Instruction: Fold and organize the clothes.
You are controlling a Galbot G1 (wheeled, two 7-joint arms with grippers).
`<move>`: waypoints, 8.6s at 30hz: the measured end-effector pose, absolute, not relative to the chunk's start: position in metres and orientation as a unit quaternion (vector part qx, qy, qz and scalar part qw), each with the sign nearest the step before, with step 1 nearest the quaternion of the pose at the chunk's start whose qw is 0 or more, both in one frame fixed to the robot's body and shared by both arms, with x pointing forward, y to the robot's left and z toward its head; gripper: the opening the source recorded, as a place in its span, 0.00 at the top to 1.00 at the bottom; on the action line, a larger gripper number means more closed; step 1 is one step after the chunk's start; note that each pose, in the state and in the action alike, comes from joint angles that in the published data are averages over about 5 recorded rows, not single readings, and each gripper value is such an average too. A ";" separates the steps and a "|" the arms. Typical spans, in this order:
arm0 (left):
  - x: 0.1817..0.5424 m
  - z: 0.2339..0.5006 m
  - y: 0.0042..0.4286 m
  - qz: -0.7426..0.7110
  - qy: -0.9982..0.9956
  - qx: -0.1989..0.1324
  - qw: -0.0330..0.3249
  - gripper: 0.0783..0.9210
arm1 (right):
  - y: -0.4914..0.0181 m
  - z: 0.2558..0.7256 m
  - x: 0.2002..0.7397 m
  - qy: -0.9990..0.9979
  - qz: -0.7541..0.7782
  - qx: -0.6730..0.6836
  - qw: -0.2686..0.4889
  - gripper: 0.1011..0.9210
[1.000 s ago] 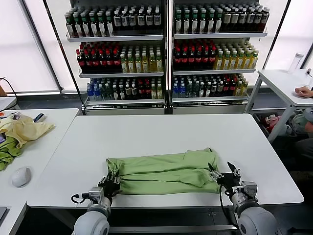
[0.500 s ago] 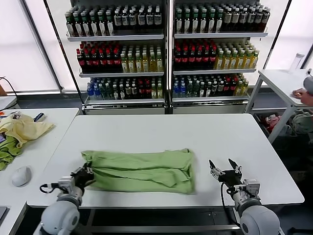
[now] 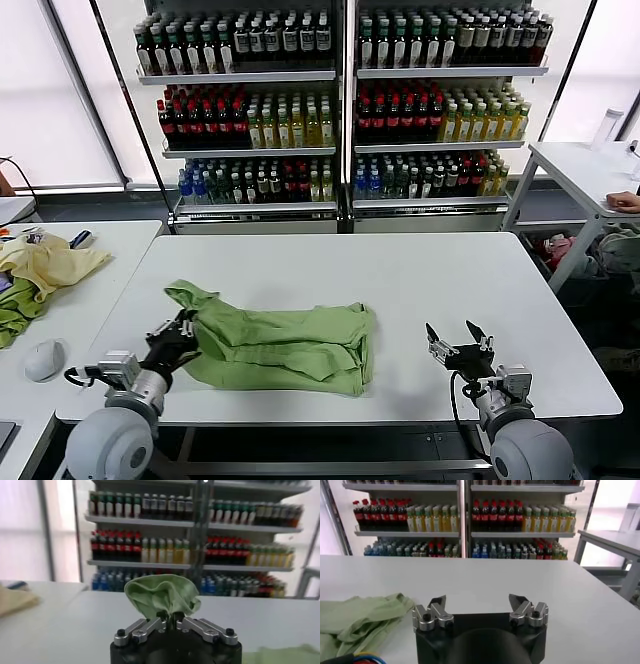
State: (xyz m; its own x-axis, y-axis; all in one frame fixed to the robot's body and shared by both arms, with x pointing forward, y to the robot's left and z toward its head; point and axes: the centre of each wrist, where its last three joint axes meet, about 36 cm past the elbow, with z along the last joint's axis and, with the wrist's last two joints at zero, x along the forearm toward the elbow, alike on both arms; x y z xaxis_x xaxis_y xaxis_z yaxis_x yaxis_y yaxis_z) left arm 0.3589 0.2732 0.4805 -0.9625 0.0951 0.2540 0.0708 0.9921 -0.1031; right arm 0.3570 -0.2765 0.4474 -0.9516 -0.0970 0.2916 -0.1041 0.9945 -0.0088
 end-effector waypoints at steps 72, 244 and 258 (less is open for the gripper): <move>0.396 0.393 0.216 0.110 -0.959 -0.119 0.232 0.12 | -0.276 0.446 0.375 -0.989 0.015 0.053 0.138 0.12; 0.358 0.427 0.213 0.021 -0.996 -0.070 0.046 0.12 | -0.261 0.397 0.568 -0.980 0.160 0.091 0.075 0.47; 0.344 0.432 0.207 0.018 -0.996 -0.080 0.039 0.12 | -0.287 0.404 0.439 -0.994 0.092 0.053 0.028 0.12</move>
State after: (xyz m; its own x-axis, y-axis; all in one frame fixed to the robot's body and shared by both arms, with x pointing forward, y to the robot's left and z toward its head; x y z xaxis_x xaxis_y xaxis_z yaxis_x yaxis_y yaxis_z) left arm 0.3438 0.2073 0.4321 -0.9841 0.1612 0.0750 0.1584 0.9865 -0.0412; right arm 0.4393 -0.2869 0.4043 -0.9928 -0.1005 0.0646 -0.1107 0.9773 -0.1809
